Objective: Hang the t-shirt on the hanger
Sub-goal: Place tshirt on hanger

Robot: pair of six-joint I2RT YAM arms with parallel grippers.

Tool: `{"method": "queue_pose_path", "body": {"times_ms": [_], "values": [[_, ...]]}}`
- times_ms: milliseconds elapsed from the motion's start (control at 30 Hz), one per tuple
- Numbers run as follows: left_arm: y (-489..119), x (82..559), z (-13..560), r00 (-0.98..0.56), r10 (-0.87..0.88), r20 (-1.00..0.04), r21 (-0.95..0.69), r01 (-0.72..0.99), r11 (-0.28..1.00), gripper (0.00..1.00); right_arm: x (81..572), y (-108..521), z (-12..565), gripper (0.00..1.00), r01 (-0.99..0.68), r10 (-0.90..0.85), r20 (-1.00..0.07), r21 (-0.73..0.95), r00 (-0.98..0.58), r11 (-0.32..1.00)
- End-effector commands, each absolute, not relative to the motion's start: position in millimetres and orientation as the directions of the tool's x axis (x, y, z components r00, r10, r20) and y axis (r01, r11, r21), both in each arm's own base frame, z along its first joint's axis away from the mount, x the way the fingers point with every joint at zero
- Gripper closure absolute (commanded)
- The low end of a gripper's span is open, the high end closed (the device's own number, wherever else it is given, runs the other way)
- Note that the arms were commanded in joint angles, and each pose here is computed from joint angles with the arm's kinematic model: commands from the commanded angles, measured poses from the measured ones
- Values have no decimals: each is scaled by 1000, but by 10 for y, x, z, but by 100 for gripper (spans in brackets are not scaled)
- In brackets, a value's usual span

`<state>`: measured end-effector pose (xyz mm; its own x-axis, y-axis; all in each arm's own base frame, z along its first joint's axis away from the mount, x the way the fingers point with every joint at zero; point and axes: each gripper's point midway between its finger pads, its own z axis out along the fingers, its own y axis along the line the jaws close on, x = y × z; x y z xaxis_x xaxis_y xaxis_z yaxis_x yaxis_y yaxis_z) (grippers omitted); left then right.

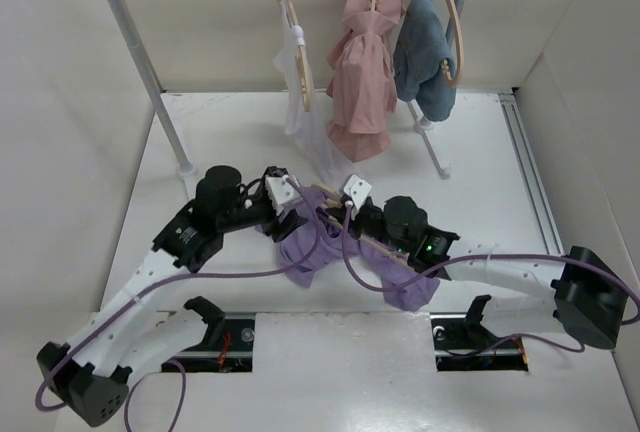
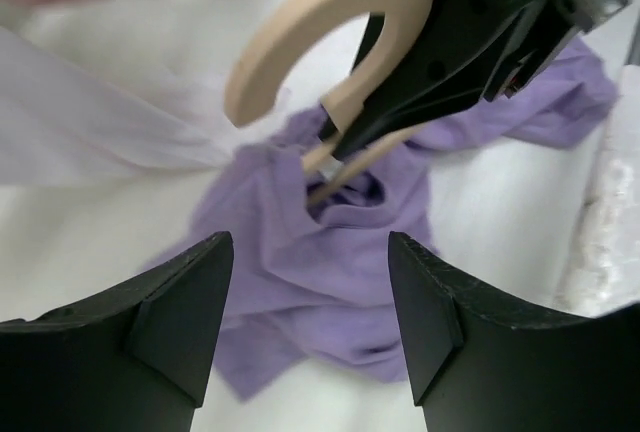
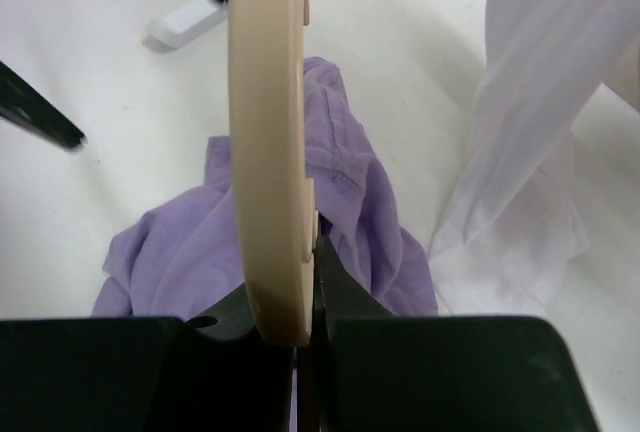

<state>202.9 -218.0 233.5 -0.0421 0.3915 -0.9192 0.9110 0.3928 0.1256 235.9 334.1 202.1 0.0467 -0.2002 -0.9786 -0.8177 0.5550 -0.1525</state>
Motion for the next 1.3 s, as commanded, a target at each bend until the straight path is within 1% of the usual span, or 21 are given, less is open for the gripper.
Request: {"method": "queue_pose_path", "body": {"times_ms": [0,67,100,133,233,267,300,400,500,600,633,700,767,800,900,933,967,1100,1200,1233,1267], "values": [[-2084,2066,2591,217,423,-880,373,867,332,40,2353,3486,2403,100,-827,-70,-981,-191,182,529],[-1992,2142,2498,292,492,-820,474,829,298,42,2342,3493,2405,100,-830,-76,-978,-206,195,519],[-1975,2152,2481,338,517,-786,521,813,260,42,2342,3493,2405,100,-830,-76,-978,-206,195,519],[-1950,2193,2441,410,553,-725,595,777,204,42,2330,3502,2405,100,-833,-79,-976,-216,204,509],[-1948,2348,2226,433,598,-675,617,775,134,32,2286,3530,2406,100,-847,-78,-973,-227,217,481],[-1982,2424,2178,483,612,-626,647,760,61,30,2280,3521,2443,100,-846,-71,-973,-228,222,483],[-2013,2390,2113,503,601,-621,632,775,4,29,2255,3536,2443,100,-853,-67,-972,-229,224,468],[-2070,2505,2060,526,600,-602,613,786,-74,27,2221,3509,2477,100,-854,-61,-969,-239,238,462],[-2078,2668,2116,531,598,-601,614,785,-80,26,2201,3471,2599,100,-847,-41,-964,-252,264,468],[-2069,2709,1927,555,600,-576,591,790,-163,26,2190,3446,2602,100,-844,-44,-961,-262,274,468],[-2086,2634,1835,554,587,-590,552,807,-207,26,2207,3436,2603,100,-837,-50,-958,-270,281,475],[-2107,2577,1774,565,569,-598,531,811,-247,35,2207,3436,2603,100,-837,-50,-958,-270,281,475],[-2170,2500,1774,554,545,-630,501,825,-261,48,2197,3455,2663,100,-840,-38,-957,-272,289,469],[-2168,2491,1769,534,551,-642,485,839,-247,64,2186,3471,2709,100,-844,-28,-955,-274,295,462],[-2279,2371,1776,531,527,-663,469,844,-261,84,2199,3531,2704,100,-850,-30,-956,-275,293,450],[-2286,2346,1822,531,517,-671,472,844,-254,95,2195,3558,2650,100,-856,-39,-957,-275,287,438],[-2308,2282,1828,519,508,-688,462,852,-246,98,2208,3579,2652,100,-857,-40,-957,-274,286,437],[-2313,2204,1886,482,492,-725,442,873,-205,100,2218,3587,2714,100,-852,-34,-953,-284,301,440],[-2319,2151,1907,479,475,-738,437,876,-205,100,2230,3606,2722,100,-852,-34,-953,-284,301,440],[-2317,2113,1940,483,465,-742,439,874,-208,98,2216,3614,2722,100,-856,-32,-953,-285,302,432],[-2305,2091,1957,484,464,-742,440,874,-207,87,2216,3614,2722,100,-856,-32,-953,-285,302,432]]}}
